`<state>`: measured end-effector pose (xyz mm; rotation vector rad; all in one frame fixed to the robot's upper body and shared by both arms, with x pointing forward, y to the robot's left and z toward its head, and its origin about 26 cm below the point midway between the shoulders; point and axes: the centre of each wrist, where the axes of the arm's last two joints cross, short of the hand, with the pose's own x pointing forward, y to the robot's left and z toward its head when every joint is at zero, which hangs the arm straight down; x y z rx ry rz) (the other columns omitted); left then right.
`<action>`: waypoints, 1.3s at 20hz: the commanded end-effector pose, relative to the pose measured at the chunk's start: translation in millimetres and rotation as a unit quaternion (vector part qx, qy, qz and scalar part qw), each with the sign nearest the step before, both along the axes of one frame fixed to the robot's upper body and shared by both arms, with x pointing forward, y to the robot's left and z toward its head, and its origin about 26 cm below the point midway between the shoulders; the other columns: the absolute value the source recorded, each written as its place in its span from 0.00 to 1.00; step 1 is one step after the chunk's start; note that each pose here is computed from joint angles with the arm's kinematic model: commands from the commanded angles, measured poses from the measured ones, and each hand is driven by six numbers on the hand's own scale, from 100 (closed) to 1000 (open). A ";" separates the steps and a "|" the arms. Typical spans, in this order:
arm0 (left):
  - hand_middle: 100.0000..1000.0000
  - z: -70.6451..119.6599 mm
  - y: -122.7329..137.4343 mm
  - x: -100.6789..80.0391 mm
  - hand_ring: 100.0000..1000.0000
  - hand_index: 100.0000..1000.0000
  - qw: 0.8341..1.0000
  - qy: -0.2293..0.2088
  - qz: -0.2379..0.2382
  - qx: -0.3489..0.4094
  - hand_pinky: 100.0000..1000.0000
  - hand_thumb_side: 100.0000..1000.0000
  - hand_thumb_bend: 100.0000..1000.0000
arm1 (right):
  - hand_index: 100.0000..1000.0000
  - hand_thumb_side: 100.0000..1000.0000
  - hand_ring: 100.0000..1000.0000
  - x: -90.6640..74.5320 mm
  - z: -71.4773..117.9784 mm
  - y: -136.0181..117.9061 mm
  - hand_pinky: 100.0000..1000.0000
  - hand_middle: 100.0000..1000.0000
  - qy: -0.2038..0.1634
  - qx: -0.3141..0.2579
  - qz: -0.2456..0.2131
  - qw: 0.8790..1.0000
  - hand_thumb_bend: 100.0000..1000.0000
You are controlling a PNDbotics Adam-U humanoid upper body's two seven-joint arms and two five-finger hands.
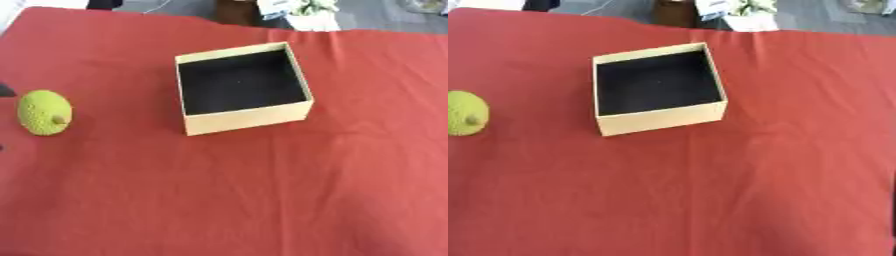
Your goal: Pick up objects on the table and place them in the box.
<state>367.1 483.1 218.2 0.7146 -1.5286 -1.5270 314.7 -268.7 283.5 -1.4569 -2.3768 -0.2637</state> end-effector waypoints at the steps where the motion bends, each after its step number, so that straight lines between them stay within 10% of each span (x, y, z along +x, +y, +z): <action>1: 0.80 11.4 4.2 2.2 0.84 0.88 0.993 0.038 -0.082 0.081 0.80 0.00 0.40 | 0.47 0.57 0.85 -4.6 7.1 1.6 0.70 0.50 -0.016 -0.002 0.009 1.000 0.00; 17: 0.74 18.9 -24.1 30.3 0.77 0.88 0.991 -0.074 -0.066 0.086 0.73 0.01 0.40 | 0.46 0.56 0.86 -4.1 4.8 4.0 0.70 0.50 -0.012 0.003 0.021 1.000 0.00; 26: 0.49 15.3 -26.3 43.9 0.58 0.73 0.986 -0.142 -0.027 0.088 0.54 0.03 0.29 | 0.46 0.56 0.86 -3.7 4.3 6.3 0.70 0.50 -0.014 0.006 0.030 0.999 0.00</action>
